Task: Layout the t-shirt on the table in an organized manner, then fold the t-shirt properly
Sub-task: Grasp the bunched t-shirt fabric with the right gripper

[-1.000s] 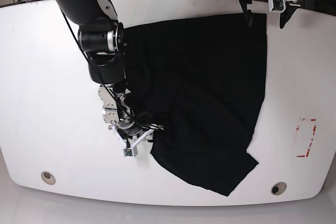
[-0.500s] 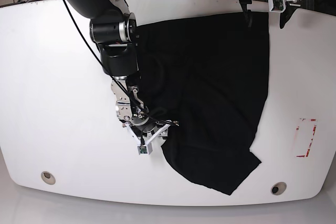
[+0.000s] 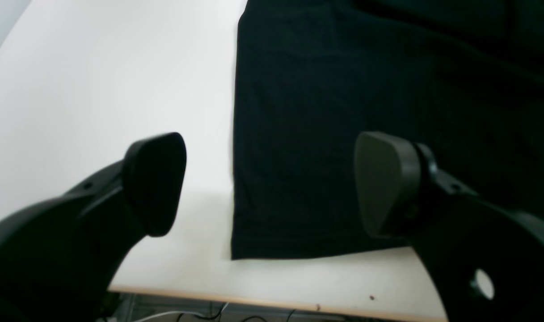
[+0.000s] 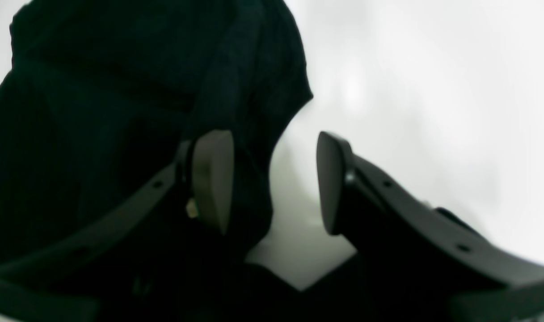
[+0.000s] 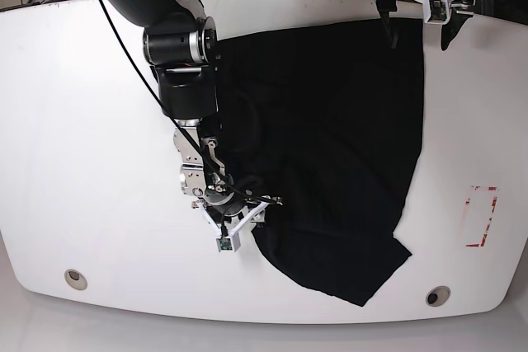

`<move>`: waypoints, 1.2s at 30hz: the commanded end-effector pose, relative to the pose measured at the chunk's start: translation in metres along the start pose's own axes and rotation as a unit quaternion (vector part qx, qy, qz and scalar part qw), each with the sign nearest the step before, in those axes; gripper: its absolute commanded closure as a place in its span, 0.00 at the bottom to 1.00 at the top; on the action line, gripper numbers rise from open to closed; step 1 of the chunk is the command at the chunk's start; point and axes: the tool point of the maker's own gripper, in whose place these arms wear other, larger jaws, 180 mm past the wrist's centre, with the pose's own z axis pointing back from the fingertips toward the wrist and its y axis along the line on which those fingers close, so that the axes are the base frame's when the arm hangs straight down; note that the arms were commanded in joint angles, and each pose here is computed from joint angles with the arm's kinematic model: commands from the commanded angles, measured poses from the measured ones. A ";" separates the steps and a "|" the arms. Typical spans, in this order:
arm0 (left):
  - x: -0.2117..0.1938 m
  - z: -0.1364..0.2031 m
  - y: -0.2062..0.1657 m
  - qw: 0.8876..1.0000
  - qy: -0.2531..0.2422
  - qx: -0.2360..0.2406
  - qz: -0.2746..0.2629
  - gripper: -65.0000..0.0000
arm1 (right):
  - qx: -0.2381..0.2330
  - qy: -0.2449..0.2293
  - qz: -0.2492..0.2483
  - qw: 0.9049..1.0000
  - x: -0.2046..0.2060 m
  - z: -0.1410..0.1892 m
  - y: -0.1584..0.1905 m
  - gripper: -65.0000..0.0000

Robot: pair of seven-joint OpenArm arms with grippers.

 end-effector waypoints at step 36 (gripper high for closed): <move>0.003 -0.010 0.001 1.000 0.013 0.001 0.000 0.14 | 0.029 -0.016 0.022 0.999 -0.009 -0.003 0.036 0.54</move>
